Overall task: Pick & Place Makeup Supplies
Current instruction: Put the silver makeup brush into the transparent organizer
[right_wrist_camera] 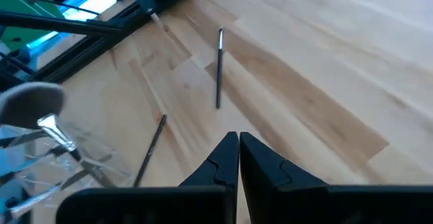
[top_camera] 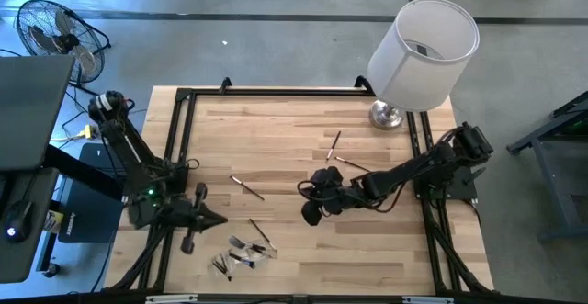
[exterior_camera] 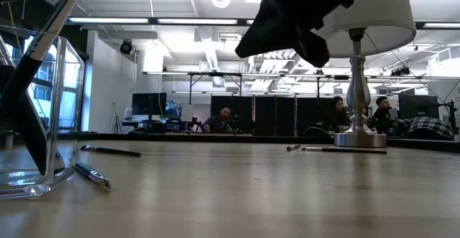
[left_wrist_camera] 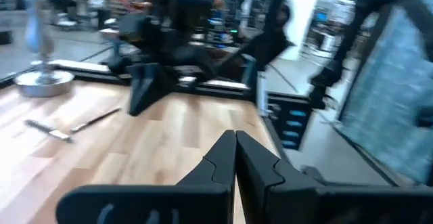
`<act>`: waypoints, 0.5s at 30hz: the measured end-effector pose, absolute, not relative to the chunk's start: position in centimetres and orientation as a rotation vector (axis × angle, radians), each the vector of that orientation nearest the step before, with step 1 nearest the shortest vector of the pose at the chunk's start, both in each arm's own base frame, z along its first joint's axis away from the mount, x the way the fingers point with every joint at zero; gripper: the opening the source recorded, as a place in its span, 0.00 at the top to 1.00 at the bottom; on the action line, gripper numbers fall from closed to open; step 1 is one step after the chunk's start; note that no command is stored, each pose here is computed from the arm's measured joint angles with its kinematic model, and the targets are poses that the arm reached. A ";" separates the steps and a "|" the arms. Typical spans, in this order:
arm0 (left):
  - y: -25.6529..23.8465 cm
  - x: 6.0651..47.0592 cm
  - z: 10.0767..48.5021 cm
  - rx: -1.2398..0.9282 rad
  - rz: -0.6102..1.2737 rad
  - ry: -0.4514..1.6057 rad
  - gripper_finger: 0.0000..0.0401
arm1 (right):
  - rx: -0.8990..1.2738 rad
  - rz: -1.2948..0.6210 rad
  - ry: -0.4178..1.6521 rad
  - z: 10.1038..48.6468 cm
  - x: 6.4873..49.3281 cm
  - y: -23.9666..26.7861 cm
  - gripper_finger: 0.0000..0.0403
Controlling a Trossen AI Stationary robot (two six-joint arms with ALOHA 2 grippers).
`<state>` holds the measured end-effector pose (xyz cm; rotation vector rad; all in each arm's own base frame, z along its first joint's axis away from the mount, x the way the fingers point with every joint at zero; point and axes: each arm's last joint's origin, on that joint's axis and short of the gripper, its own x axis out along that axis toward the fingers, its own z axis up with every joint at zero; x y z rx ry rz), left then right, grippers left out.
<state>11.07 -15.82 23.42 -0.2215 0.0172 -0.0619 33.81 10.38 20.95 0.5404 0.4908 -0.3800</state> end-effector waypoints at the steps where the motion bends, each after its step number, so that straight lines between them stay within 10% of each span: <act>1: -15.5 11.6 23.4 -0.232 -0.057 0.019 1.00 | 0.522 -0.380 0.494 20.9 33.9 10.2 0.97; 15: -9.3 21.1 20.7 -0.449 0.022 0.230 1.00 | 0.110 -0.368 0.855 18.8 32.2 7.8 0.99</act>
